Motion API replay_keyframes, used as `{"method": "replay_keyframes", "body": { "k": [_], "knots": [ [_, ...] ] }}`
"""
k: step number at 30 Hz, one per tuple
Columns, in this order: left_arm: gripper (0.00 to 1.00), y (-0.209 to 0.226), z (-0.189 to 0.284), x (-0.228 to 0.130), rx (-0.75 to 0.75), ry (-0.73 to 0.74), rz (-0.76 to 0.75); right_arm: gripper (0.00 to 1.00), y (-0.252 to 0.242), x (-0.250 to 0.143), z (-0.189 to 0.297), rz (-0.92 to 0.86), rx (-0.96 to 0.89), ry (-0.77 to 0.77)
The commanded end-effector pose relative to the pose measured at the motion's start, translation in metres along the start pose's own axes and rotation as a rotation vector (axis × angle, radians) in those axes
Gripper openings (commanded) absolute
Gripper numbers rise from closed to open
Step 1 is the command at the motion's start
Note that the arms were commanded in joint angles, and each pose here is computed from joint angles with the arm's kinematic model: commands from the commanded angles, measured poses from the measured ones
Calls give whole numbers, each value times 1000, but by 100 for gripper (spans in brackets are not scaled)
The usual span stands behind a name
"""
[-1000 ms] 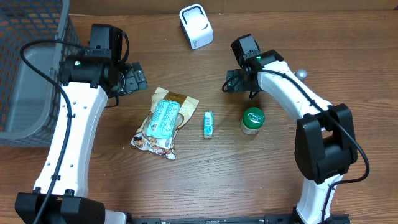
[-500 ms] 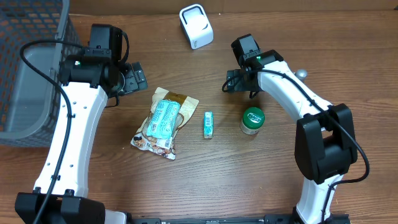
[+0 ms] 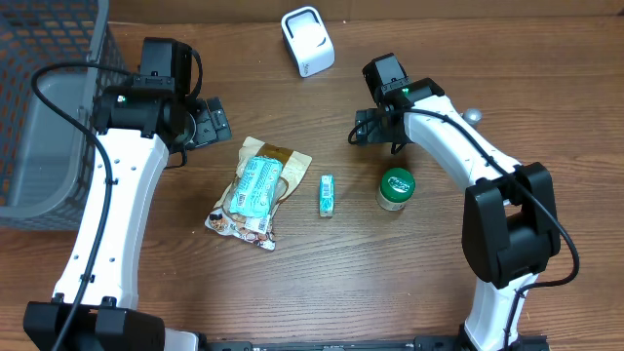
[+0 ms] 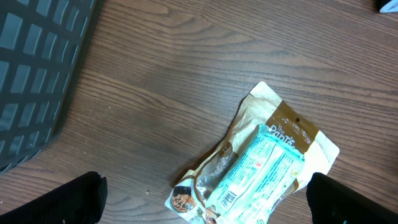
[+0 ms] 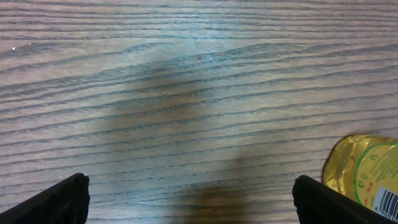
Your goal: Scan the item barcode
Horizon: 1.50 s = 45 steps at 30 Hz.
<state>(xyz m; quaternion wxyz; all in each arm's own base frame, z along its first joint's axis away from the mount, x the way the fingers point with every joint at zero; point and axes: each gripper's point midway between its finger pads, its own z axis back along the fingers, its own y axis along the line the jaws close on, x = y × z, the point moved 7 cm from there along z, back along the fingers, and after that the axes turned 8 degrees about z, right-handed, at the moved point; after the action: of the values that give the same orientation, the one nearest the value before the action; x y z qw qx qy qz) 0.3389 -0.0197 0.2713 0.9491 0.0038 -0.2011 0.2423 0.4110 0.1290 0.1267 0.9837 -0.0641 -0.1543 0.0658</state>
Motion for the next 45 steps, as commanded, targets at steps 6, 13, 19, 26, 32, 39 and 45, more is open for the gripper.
{"method": "replay_keyframes", "body": {
  "k": [6,13,19,26,32,39,45],
  "knots": [
    [100,-1,4,3,-14,-13,-14,100,-3,1,2,0,-12,-12],
    [100,-1,4,3,-14,-13,-14,100,-3,1,2,0,-12,-12],
    [100,-1,4,3,-14,-13,-14,100,-3,1,2,0,-12,-12],
    [100,-1,4,3,-14,-13,-14,100,-3,1,2,0,-12,-12],
    [100,-1,4,3,-14,-13,-14,100,-3,1,2,0,-12,-12],
    [100,-1,4,3,-14,-13,-15,100,3,6,2,-9,36,-35],
    [100,-1,4,3,-14,-13,-14,100,6,18,3,-23,60,-105]
  ]
}}
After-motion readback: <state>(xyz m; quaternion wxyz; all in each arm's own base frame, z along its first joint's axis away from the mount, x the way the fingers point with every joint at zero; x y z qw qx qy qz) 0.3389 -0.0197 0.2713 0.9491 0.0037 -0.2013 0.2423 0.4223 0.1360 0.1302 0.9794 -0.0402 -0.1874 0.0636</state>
